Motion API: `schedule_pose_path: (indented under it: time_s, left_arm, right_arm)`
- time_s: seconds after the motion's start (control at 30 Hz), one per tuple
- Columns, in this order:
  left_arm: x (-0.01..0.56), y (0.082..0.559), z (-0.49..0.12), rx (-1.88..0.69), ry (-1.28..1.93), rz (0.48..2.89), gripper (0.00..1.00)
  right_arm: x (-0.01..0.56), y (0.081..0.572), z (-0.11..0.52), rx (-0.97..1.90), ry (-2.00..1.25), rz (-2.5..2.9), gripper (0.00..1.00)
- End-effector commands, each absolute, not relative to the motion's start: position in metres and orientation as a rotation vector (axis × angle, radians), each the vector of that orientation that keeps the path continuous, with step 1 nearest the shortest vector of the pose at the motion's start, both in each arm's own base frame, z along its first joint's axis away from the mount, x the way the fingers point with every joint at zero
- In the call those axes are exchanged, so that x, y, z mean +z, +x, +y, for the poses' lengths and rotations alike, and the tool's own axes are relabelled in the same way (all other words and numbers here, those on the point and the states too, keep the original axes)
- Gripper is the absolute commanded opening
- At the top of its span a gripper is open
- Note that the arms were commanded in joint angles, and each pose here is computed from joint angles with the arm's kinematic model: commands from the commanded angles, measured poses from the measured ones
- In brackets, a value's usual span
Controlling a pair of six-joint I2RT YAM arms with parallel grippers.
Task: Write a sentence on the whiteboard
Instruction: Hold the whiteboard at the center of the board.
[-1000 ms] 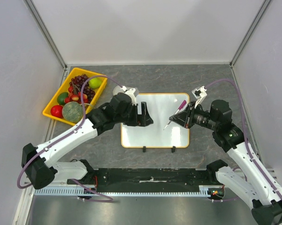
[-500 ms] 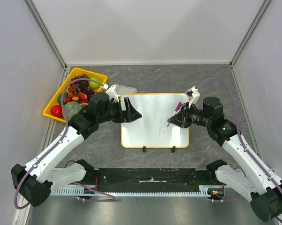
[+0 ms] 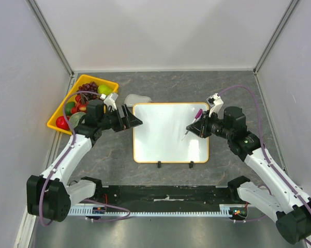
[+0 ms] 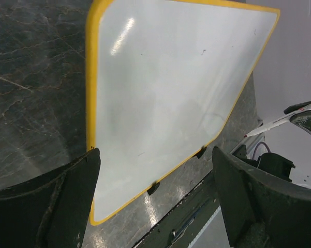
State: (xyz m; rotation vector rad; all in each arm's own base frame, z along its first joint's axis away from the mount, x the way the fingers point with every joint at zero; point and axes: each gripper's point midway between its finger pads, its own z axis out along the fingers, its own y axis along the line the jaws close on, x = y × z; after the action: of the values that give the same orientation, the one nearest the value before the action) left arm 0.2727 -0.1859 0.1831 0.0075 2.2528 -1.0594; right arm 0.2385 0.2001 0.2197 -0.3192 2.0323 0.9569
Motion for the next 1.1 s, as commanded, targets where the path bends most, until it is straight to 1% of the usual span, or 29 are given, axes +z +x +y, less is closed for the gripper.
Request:
schedule_pose_path:
  time_s: [0.0, 0.1, 0.23, 0.57, 1.07]
  left_arm:
    - [0.199, 0.282, -0.178, -1.126, 0.098, 2.129, 0.93]
    - [0.202, 0.283, -0.175, -1.166, 0.061, 2.107, 0.92]
    - [0.200, 0.285, -0.169, -1.135, 0.046, 2.118, 0.92]
    - [0.190, 0.282, -0.167, -1.163, 0.033, 2.121, 0.92]
    - [0.193, 0.279, -0.164, -1.133, 0.047, 2.099, 0.92]
  right_arm:
    - [0.232, 0.246, 0.200, 0.929, -0.336, 1.959, 0.00]
    - [0.231, 0.249, 0.200, 0.922, -0.344, 1.955, 0.00]
    - [0.233, 0.251, 0.201, 0.920, -0.343, 1.941, 0.00]
    - [0.235, 0.255, 0.206, 0.949, -0.351, 1.916, 0.00]
    - [0.236, 0.254, 0.209, 0.968, -0.364, 1.904, 0.00]
